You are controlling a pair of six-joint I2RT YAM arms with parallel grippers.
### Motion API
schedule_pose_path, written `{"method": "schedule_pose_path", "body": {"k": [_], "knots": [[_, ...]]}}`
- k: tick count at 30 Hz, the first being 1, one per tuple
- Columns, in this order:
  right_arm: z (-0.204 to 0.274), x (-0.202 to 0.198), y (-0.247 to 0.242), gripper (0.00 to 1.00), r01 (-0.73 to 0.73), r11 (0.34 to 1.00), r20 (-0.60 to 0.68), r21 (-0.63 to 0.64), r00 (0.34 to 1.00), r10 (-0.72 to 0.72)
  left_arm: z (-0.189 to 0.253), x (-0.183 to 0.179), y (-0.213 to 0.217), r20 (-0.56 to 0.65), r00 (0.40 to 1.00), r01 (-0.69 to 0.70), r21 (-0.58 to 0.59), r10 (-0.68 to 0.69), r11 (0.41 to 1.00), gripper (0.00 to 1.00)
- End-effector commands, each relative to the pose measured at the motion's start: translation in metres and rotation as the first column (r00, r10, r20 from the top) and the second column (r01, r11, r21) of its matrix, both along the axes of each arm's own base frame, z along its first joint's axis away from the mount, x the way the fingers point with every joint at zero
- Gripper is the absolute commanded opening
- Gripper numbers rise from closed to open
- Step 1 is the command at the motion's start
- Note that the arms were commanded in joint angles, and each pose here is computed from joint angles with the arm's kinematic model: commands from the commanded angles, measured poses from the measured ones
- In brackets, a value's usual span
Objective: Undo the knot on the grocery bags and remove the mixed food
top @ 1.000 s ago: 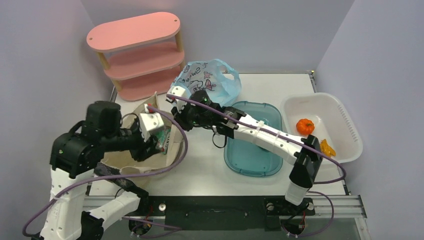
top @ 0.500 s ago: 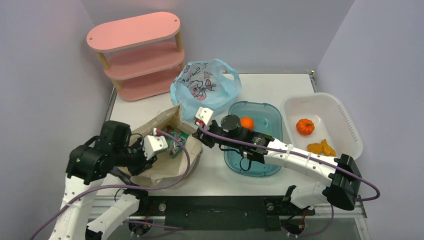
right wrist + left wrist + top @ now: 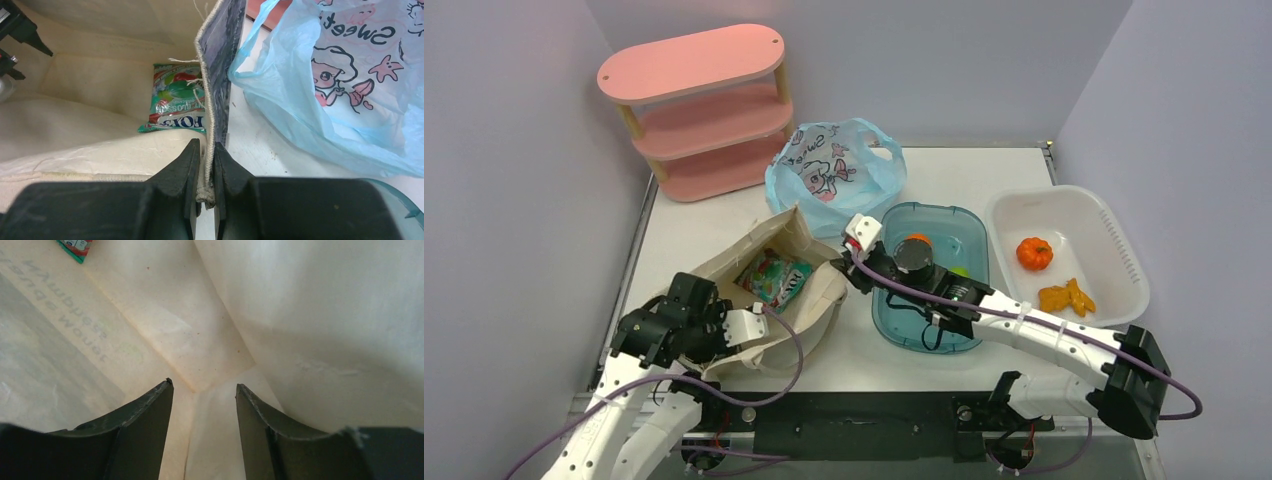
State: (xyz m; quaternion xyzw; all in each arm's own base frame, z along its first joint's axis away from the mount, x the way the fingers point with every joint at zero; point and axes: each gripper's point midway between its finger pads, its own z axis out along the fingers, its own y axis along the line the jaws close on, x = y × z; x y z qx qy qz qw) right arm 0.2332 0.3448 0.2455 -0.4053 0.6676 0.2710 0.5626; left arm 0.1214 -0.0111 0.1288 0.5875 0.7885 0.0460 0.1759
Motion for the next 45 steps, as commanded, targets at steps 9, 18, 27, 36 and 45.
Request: {"method": "schedule_pose_path", "body": {"k": [9,18,27,36,45], "knots": [[-0.069,-0.048,-0.023,0.00,-0.220,0.928,0.222,-0.299,0.930,0.292,-0.011,0.014,-0.015,0.100,0.937,0.334,0.031,-0.335,0.942,0.51],[-0.084,-0.067,-0.020,0.00,-0.288,0.897,0.221,-0.336,0.901,0.373,0.041,0.098,-0.082,0.338,0.928,0.235,-0.206,-0.157,0.950,0.59],[-0.051,-0.067,-0.008,0.00,-0.284,0.932,0.232,-0.224,0.914,0.334,-0.003,0.108,-0.112,0.313,0.844,0.459,-0.003,-0.435,0.888,0.61],[-0.023,-0.066,0.002,0.00,-0.291,0.948,0.213,-0.130,0.926,0.313,-0.024,0.103,-0.125,0.330,0.706,0.615,0.153,-0.626,0.774,0.64],[-0.006,-0.072,0.015,0.00,-0.341,0.935,0.202,-0.093,0.914,0.353,-0.052,0.121,-0.131,0.374,0.643,0.617,0.265,-0.669,0.741,0.65]]}}
